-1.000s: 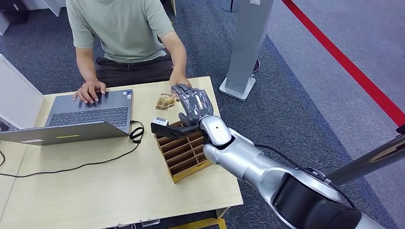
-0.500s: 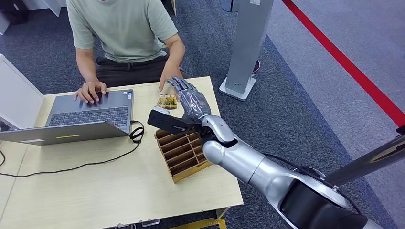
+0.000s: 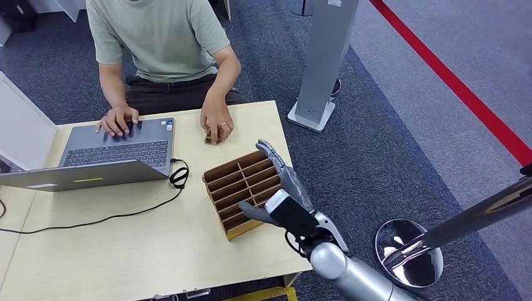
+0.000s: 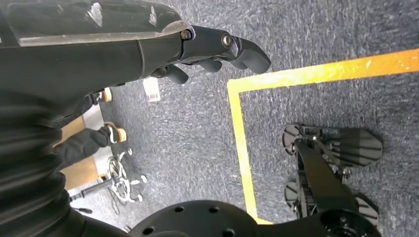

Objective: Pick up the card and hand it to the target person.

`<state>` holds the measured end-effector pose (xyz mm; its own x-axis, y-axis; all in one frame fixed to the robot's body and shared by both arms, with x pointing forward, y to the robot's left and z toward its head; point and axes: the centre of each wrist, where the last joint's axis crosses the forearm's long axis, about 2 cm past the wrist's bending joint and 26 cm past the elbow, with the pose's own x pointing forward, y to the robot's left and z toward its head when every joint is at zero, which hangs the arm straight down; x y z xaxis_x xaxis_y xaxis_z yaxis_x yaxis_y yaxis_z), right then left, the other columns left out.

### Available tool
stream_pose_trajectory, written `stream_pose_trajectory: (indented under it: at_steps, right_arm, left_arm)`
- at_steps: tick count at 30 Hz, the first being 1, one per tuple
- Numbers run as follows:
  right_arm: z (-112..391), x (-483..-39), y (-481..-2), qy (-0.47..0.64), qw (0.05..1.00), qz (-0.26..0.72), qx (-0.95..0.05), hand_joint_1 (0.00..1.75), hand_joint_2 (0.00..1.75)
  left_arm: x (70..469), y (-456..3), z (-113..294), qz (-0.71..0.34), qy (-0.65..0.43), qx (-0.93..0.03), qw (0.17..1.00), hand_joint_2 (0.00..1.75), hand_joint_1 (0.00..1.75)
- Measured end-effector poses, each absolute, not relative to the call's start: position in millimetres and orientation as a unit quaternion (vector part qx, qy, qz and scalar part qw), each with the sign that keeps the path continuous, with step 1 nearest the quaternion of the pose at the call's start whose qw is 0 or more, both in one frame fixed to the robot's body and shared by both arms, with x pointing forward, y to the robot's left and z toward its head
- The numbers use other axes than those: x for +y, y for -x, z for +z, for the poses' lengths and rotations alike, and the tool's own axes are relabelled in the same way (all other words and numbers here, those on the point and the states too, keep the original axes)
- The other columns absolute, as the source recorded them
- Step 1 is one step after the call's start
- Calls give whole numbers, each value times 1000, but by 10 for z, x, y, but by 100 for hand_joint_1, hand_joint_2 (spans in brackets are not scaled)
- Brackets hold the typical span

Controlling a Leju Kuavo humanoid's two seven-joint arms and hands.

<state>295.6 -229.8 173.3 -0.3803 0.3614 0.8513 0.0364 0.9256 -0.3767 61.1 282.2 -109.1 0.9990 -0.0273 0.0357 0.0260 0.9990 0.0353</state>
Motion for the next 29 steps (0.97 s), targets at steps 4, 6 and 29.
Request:
stream_pose_trajectory:
  at_steps: [4, 6, 29]
  right_arm:
    - [1454, -2412, -2631, 95, 557, 127, -815, 0, 175]
    - [1322, -2443, -2489, 78, 570, 120, -809, 0, 175]
    - [899, -2424, -2232, 53, 636, 107, -762, 0, 175]
  left_arm:
    - [2829, -617, -1090, -9, -19, -19, 1000, 175, 0]
    - [2831, -619, -1090, -7, -21, -19, 1000, 175, 0]
    - [2841, -648, -1086, -3, -26, -19, 999, 175, 0]
